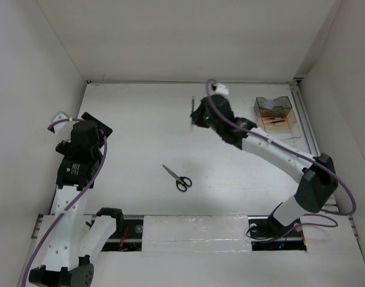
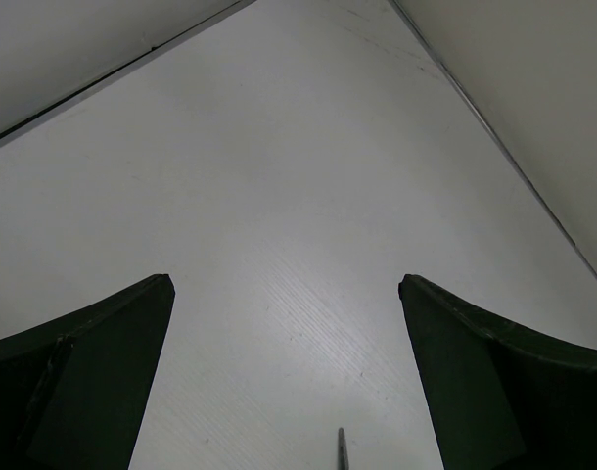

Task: Sort the stationery into containers
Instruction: Pick up the pen from the center of the board, then place the pen in the storage box.

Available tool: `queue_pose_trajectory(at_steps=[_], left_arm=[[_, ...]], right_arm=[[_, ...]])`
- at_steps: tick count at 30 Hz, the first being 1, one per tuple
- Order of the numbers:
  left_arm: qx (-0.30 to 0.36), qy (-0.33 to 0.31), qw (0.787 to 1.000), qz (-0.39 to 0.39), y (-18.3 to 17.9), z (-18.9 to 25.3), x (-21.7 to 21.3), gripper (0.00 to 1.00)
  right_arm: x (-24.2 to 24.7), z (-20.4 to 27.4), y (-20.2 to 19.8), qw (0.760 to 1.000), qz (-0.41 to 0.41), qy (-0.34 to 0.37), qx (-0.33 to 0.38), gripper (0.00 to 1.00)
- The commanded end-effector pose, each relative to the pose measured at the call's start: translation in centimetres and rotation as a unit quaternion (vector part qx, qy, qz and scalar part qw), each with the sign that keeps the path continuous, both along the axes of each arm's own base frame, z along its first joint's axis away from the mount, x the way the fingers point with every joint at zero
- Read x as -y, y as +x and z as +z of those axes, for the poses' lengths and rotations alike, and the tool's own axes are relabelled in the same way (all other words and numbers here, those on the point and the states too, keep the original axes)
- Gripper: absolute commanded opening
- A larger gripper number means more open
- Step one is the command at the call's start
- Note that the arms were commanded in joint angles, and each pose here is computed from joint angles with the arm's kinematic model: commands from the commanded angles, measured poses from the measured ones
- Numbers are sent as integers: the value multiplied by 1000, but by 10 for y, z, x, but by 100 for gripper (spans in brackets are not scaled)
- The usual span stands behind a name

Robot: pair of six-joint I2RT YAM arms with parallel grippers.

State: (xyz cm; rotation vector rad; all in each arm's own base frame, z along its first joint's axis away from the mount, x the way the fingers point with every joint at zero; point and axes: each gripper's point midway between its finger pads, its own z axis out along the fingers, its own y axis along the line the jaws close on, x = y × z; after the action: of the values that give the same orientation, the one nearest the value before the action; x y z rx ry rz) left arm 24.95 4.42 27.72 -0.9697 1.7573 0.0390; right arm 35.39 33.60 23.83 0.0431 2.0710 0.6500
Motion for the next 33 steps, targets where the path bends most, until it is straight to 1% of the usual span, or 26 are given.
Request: queue_pose_trajectory(at_steps=[1,2,3,5,6,8,9,10,12,13,16,19,20,22,23,24,25,27,29,33], left_arm=[[20,7,1000,3,1,12,-3,100],[20,5,1000,-1,2,12,-1,100],[20,5,1000,-1,2,12,-1,100],[29,4,1000,-1,1,16,-1,100],[22,8,1000,-3,1,12,-1,100],[26,5,1000,-8,3,13,1,100],[24,9,1000,-10,3,13,0,100],[24,9,1000,-10,3,13,0,100],[19,9,1000,-10,4,11,0,100],[15,10,1000,-10,6,9,1,100],[17,8,1000,-20,8,10,4,100],[20,9,999,-28,10,11,6,100],[20,9,999,-28,10,11,6,100],[18,10,999,-34,10,11,7,100],[18,10,999,-34,10,11,7,100],[13,10,999,-34,10,7,7,100],[17,7,999,-39,11,8,9,100],[17,7,999,-39,11,8,9,100],[15,9,999,-45,11,8,11,100],[18,9,998,-53,13,9,13,100]], right_arm=[[96,-4,48,982,-186,36,-16,0],[142,-4,65,964,-262,36,-11,0],[165,-12,67,954,-296,40,-16,0],[202,-9,74,933,-350,80,-14,0],[239,-10,83,915,-392,97,-13,0],[274,-17,84,886,-442,136,-14,0],[302,-12,89,868,-471,155,5,0],[315,-25,87,860,-485,160,-4,0],[339,-21,87,837,-515,186,6,0],[362,-23,87,821,-536,195,9,0],[395,-23,87,798,-569,198,16,0],[414,-31,101,792,-576,203,3,0],[423,-25,110,792,-571,216,1,0],[432,-46,121,793,-574,204,-26,0],[440,-51,122,788,-582,199,-35,0],[443,-48,129,788,-580,204,-32,0],[445,-64,131,785,-584,204,-49,0],[446,-70,136,785,-578,214,-60,0],[445,-73,145,788,-573,219,-56,0],[443,-87,152,790,-568,219,-70,0]])
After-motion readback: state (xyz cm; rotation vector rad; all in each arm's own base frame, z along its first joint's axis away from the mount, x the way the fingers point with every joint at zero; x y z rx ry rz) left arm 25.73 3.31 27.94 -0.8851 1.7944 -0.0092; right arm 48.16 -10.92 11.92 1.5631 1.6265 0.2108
